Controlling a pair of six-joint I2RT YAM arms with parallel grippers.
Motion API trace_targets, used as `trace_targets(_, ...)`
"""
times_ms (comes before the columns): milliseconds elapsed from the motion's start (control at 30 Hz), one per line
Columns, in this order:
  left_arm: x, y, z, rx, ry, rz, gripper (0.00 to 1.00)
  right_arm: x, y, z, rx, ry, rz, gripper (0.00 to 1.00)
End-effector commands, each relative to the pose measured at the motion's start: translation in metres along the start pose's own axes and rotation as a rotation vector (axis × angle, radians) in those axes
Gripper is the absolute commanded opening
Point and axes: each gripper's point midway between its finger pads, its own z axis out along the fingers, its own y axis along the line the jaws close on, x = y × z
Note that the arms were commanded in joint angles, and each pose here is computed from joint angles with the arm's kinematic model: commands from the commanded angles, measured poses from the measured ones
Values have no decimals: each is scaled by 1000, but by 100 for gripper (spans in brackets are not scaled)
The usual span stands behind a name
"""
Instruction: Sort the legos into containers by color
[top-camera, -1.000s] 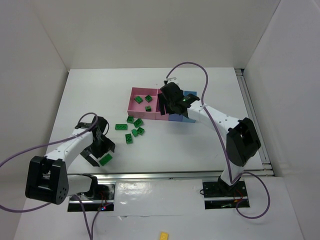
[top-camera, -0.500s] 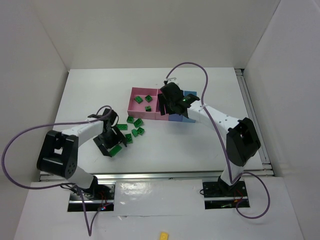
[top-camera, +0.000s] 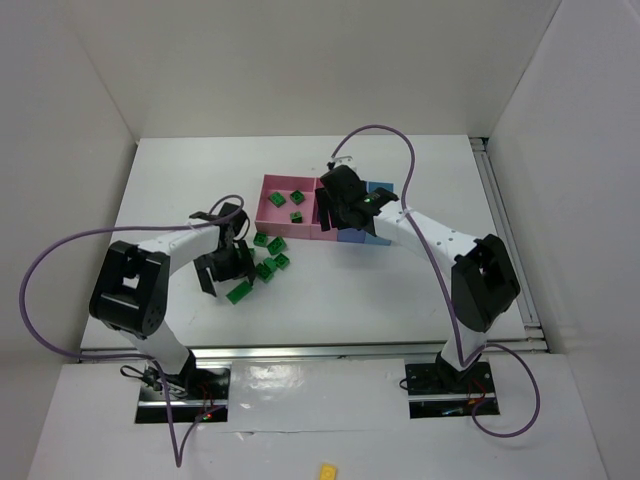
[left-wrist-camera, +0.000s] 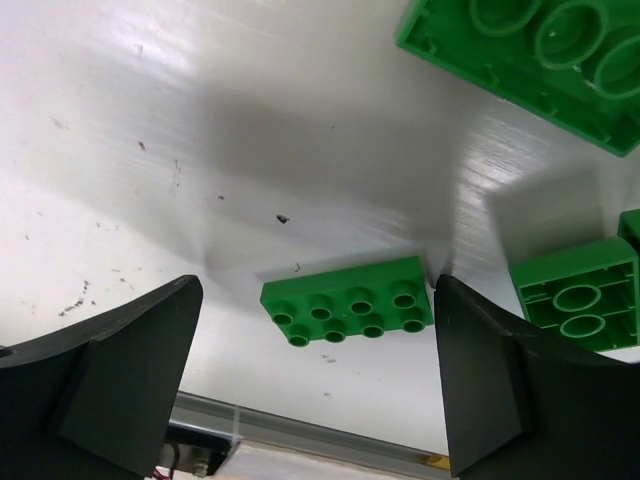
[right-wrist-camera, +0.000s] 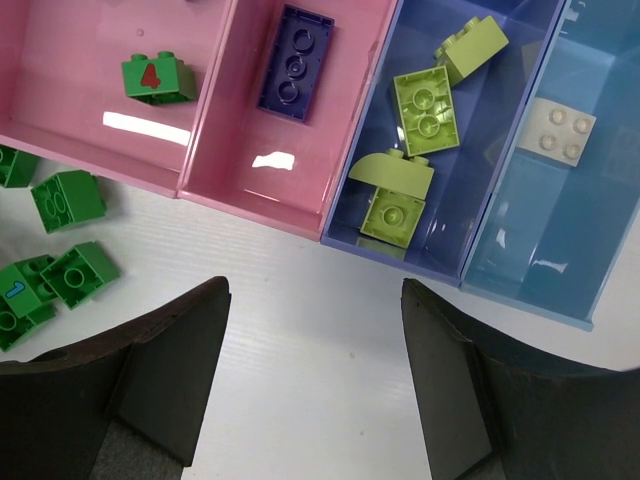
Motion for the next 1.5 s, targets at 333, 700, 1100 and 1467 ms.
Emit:
trace_targets(333,2,-36,1,196,-13,207,93,-3,5,-2,-5,-1,-5,77)
trace_targets(700,55,-15,2,82,57,179,78,-1,10,-3,-20,2,-12,77)
trace_targets(1100,10,-21,-4,16,-89,180,35,1,4,-6,1,-3,-13,77)
trace_targets(1467,-58,-51,-114,171,-342,137,16,-7,0,-17,27,-29,-14,77)
